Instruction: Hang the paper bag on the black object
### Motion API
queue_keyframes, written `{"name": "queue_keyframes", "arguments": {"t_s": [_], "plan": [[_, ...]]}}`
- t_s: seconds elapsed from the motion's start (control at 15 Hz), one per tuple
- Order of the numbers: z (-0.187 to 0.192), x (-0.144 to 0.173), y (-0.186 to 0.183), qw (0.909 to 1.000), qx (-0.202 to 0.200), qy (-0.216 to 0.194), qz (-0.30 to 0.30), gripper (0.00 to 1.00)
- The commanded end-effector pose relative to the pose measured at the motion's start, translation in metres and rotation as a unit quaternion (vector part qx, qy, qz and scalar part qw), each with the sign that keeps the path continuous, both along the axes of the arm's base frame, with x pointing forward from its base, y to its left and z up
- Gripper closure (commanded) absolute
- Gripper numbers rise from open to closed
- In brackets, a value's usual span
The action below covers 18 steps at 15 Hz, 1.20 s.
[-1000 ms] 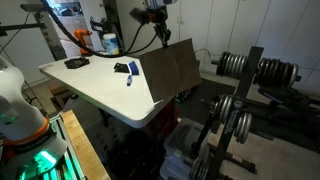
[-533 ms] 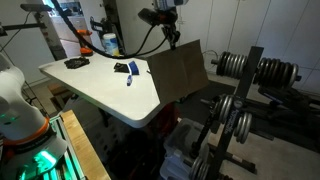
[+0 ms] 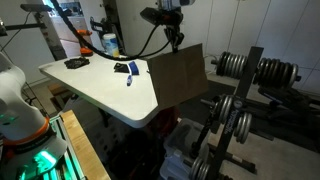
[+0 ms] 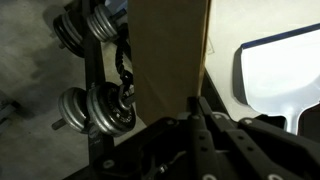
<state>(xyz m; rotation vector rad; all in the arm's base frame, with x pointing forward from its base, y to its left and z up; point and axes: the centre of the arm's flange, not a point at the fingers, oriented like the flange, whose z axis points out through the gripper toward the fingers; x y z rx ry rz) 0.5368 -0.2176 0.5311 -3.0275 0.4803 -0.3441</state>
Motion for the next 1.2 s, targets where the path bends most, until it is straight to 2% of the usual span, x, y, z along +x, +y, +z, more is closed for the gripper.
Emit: {"name": "queue_keyframes", "arguments": {"t_s": [0.0,0.4,0.87,1.13], "plan": [[-0.008,-0.011,-0.012,0.9997,0.019,0.012,0.012,1.0],[-0.023,-0.02,-0.044,0.9995,0.03,0.004,0.011,1.0],[-0.006,-0.033,-0.085,0.9978,0.041,-0.045,-0.025,1.0],[0.006,-0.031,-0.092,0.9937,0.057,-0.083,-0.049,1.0]]}}
